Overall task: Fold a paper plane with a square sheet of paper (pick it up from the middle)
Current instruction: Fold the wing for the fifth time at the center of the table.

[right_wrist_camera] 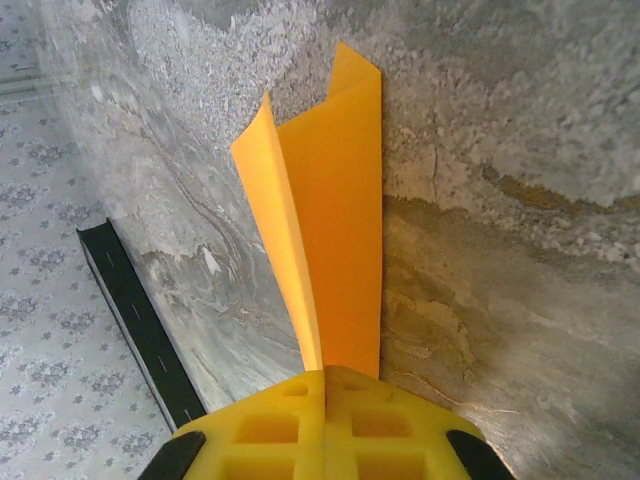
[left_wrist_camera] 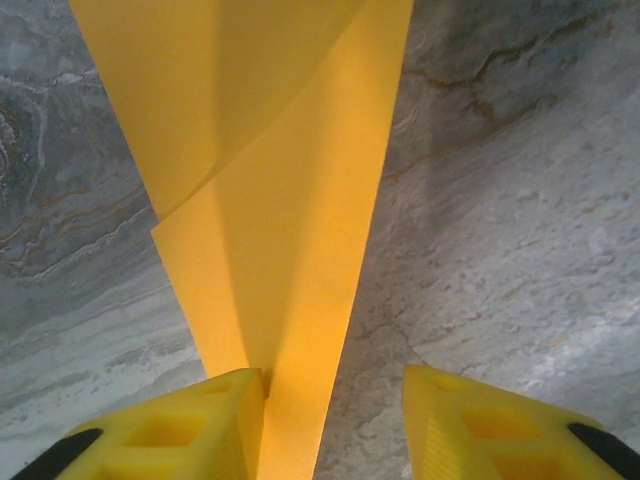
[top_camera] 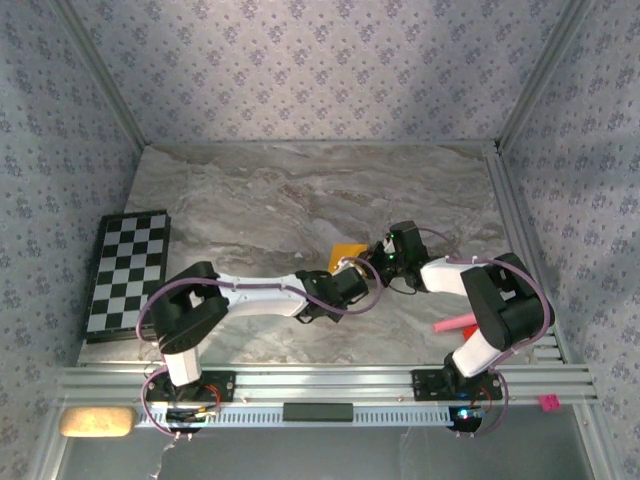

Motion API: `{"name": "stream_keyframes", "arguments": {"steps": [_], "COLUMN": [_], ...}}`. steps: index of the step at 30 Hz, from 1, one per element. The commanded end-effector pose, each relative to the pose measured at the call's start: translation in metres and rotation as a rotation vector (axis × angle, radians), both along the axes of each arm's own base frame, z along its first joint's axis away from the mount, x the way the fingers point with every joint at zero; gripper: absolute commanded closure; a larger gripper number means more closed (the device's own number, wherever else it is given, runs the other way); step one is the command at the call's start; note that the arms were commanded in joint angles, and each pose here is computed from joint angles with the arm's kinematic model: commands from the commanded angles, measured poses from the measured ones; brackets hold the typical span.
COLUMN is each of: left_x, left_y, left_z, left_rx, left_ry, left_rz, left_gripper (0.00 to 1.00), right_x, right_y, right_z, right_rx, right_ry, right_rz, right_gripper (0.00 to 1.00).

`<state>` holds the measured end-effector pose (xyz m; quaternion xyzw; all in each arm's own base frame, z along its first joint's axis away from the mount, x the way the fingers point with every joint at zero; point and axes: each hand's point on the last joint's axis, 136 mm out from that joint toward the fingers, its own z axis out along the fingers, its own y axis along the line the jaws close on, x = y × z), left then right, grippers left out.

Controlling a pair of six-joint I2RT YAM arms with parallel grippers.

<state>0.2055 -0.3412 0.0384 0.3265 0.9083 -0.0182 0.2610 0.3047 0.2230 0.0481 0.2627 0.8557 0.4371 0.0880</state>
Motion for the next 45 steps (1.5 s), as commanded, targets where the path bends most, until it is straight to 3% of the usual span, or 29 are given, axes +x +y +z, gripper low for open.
{"name": "stream_keyframes", "arguments": {"steps": [1,9,26,33,39,45], "left_x": [0.0047,0.0051,0.0044,0.0051,0.0047,0.0027], "left_y": [0.0026,0.0036,0.0078,0.0057,0.0048,0.0025], "left_z": [0.0037,0.0045,-0.0001,0.0009,0.0004,-0.0016], "left_rx": [0.052,0.062,0.088,0.081,0.078,0.059], "left_ry": [-0.041,-0.057,-0.052,-0.054,-0.052,-0.034], "left_rz": [0.003,0.009,0.010,0.008,0.007,0.014], "left_gripper": [0.62,0.72,0.73,0.86,0.89,0.96], "right_x": [0.0006,0.0002,-0.0001,-0.0004,-0.0025,-0.0060], "right_y": [0.0011,0.0007,-0.0003,-0.0007,-0.0011,-0.0077], "right_z": [0.0085,0.0079,0.0055,0.0051,0.0031,0.0026], "right_rx": [0.014,0.010,0.004,0.001,-0.003,-0.049], "right_ry": [-0.009,-0.006,0.002,0.001,0.006,-0.009], "right_rz": [-0.015,-0.013,-0.015,-0.014,-0.009,0.012], "right_gripper": [0.99,0.99,0.99,0.99,0.98,0.85]}}
